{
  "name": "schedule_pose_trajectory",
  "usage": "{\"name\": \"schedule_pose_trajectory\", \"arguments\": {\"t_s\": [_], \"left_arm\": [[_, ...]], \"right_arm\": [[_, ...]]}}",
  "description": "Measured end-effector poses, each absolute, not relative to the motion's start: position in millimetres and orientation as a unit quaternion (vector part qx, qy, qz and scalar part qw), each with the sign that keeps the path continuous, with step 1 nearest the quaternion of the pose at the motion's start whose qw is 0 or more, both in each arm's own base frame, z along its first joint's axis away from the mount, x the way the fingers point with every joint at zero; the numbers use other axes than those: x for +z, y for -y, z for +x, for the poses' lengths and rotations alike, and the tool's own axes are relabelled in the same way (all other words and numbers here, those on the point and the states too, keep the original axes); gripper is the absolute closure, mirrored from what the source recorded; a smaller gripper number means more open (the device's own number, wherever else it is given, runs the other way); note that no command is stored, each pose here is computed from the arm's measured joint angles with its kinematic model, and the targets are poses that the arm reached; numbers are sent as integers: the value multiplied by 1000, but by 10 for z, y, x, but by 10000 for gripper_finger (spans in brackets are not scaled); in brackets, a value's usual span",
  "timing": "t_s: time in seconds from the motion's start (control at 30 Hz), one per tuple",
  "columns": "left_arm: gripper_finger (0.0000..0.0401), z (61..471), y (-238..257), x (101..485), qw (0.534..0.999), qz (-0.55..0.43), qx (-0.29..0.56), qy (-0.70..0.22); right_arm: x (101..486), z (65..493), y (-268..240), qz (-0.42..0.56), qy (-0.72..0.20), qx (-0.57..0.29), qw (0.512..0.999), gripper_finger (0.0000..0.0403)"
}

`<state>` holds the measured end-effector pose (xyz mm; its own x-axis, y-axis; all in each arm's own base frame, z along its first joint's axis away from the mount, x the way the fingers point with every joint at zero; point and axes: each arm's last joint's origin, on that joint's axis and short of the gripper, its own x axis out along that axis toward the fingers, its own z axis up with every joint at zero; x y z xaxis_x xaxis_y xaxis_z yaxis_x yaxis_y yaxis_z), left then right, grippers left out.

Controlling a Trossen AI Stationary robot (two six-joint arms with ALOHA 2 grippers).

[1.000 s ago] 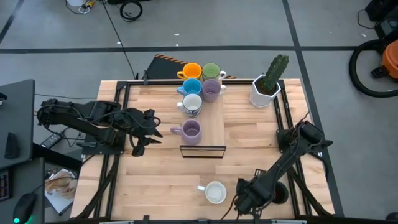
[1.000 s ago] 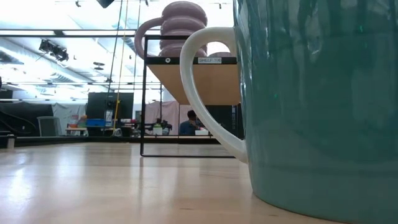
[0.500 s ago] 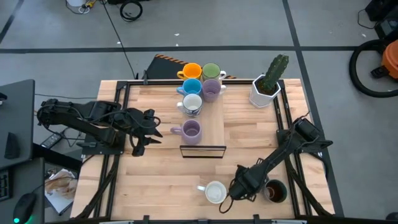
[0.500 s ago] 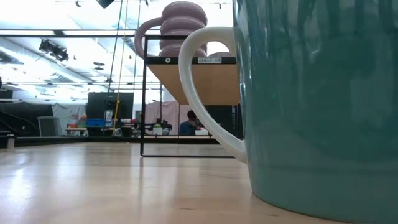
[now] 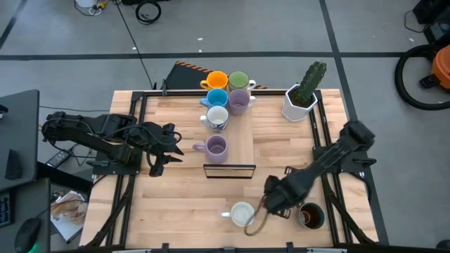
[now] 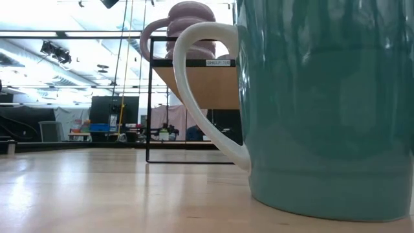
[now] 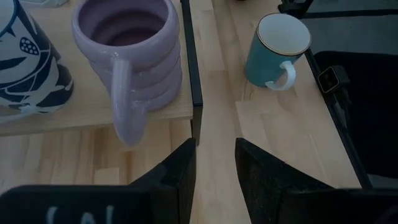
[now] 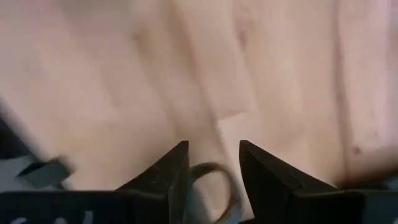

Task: Place coffee mugs
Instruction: Put the brown and green mug on the shelf

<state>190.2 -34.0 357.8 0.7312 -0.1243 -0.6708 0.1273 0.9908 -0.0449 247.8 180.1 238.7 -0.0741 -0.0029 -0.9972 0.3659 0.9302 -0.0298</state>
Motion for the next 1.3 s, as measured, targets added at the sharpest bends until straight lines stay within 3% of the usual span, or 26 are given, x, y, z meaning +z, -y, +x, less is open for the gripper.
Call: {"name": "schedule_pose_trajectory", "arguments": {"t_s": [0.2,0.43,0.67,0.93,1.3], "left_arm": [[284,1903,340,3579,930,2,-68,-360],[284,1903,339,3579,930,3,-68,-360],[284,1903,339,3579,931,2,-67,-360],[284,1903,340,3579,931,-5,-65,-360],[284,1903,339,3579,931,-11,-62,-361]], "right_arm": [[2625,2137,-1965,157,-722,-125,662,257],[2629,1928,-2321,176,-739,-89,644,257],[2732,1736,-2693,148,-722,-85,670,257],[2530,1352,-2983,-6,-746,8,665,257],[2342,1230,-3026,-150,-751,42,642,257]]}}
